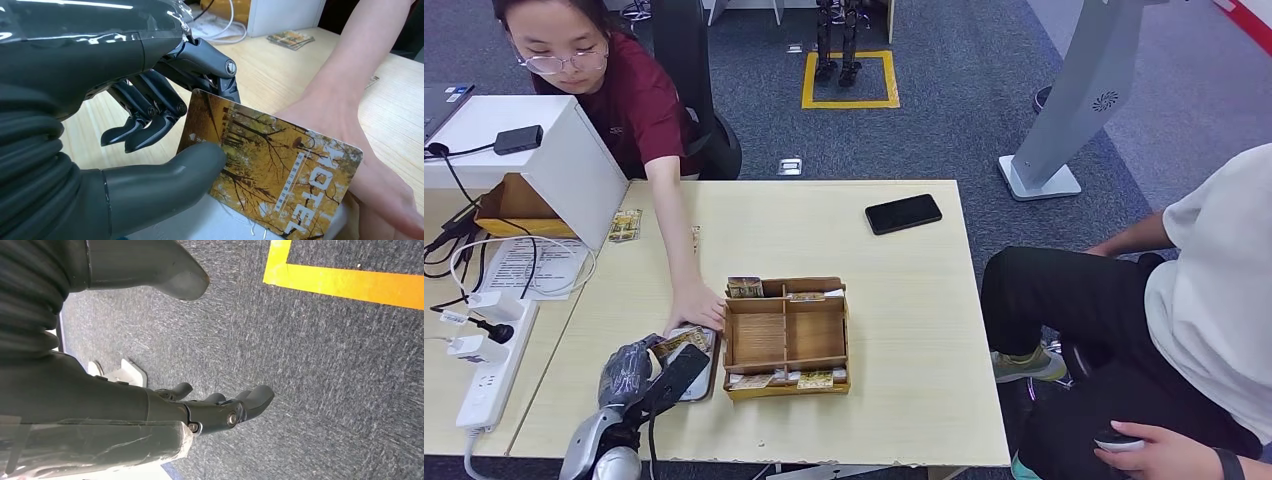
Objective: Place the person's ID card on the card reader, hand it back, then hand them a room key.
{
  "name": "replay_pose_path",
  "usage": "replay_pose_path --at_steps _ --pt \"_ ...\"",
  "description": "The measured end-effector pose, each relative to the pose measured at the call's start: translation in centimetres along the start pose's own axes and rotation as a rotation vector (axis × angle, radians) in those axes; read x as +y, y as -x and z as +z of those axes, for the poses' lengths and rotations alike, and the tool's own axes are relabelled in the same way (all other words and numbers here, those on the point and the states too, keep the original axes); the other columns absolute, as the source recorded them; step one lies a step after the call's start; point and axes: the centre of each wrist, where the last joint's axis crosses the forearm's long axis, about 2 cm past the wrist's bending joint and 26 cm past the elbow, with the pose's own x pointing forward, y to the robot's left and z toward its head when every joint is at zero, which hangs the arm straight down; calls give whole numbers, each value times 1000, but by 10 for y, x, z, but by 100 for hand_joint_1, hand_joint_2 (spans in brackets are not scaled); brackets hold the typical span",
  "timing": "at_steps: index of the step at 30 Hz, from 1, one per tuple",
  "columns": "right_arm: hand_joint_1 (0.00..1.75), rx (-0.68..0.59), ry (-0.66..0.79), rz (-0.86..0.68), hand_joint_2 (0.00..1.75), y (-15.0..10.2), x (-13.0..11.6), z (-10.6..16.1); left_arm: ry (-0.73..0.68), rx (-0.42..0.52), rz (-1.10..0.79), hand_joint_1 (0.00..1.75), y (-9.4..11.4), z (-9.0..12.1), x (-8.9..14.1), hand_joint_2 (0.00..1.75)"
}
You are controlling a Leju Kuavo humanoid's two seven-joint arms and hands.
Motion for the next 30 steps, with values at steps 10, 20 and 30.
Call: replay_pose_path --at_steps 10,20,30 --pt "0 -2 -2 5 175 -1 1 0 0 -1 -68 175 -4 -4 -5 175" --pt "0 -2 -2 4 175 -1 1 0 8 3 -70 175 -5 -6 -8 175" --pt "0 -12 -1 14 175 -1 1 0 35 -21 0 175 -3 -6 -12 175"
